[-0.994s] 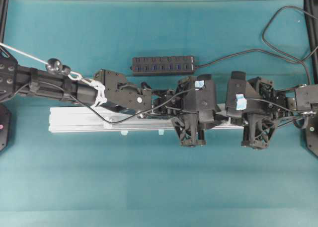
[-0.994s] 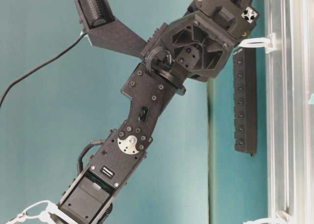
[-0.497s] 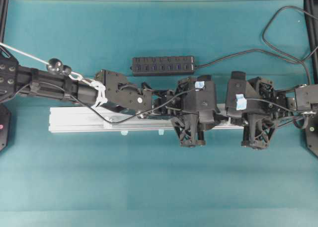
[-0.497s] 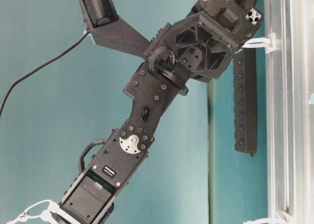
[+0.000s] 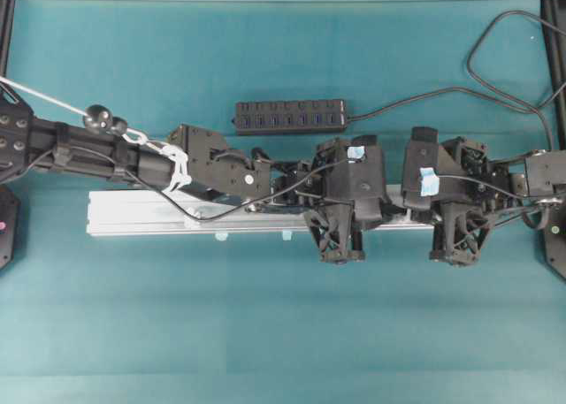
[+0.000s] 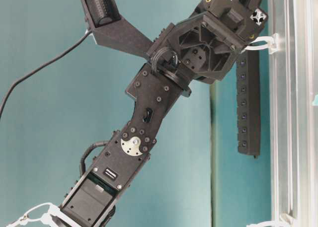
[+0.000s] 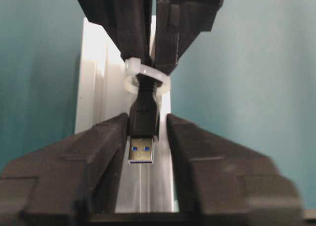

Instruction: Pass the USB cable through three rings with both arms.

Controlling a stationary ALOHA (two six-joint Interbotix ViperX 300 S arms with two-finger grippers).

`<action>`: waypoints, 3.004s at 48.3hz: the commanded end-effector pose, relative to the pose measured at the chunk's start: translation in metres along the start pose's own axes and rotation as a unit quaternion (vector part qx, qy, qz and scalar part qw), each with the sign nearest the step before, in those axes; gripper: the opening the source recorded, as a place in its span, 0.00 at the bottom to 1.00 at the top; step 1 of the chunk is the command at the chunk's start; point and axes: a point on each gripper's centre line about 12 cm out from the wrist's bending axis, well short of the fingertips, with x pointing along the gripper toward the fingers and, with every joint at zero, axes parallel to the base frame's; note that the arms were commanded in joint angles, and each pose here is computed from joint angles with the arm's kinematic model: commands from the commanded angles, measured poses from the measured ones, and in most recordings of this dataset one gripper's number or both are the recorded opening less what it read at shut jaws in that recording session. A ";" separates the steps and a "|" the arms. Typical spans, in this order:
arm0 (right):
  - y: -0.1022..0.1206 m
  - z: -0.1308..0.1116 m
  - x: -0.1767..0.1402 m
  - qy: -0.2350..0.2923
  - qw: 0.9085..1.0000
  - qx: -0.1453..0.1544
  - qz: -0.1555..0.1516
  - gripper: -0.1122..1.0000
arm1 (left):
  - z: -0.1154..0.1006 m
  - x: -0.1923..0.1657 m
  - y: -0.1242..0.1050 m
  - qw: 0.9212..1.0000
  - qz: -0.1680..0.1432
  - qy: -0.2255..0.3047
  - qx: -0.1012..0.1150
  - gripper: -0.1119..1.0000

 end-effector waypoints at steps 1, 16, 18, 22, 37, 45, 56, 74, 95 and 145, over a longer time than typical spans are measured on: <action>0.000 0.005 -0.002 -0.011 1.000 0.006 0.002 0.03 | 0.007 -0.001 -0.001 1.000 0.000 -0.009 0.000 0.36; 0.000 0.004 -0.002 -0.010 1.000 0.006 0.002 0.03 | 0.009 -0.002 0.000 1.000 0.000 -0.014 0.001 0.32; 0.000 0.004 -0.002 -0.010 1.000 0.006 0.002 0.03 | 0.010 -0.002 0.000 1.000 0.000 -0.015 0.001 0.32; 0.000 0.004 -0.002 -0.010 1.000 0.008 0.002 0.03 | 0.008 -0.002 0.000 1.000 0.000 -0.011 0.001 0.32; 0.000 0.002 -0.002 -0.007 1.000 0.010 0.001 0.03 | 0.009 -0.003 0.003 1.000 0.002 -0.011 0.000 0.32; 0.000 0.002 -0.002 -0.007 1.000 0.012 0.001 0.05 | 0.010 -0.004 0.003 1.000 0.003 -0.012 0.000 0.32; -0.001 -0.003 -0.002 0.009 1.000 0.012 -0.003 0.26 | 0.010 -0.004 0.005 1.000 0.004 -0.012 -0.001 0.32; -0.001 0.003 -0.013 -0.005 1.000 0.012 -0.002 0.80 | 0.006 -0.007 0.006 1.000 0.004 0.009 0.009 0.32; 0.000 0.018 -0.023 -0.033 0.999 0.009 0.001 0.80 | 0.018 -0.021 0.010 0.999 0.007 0.012 0.038 0.32; -0.001 0.045 -0.012 -0.044 0.999 -0.009 -0.010 0.40 | 0.035 -0.042 0.011 0.999 0.009 -0.003 0.041 0.32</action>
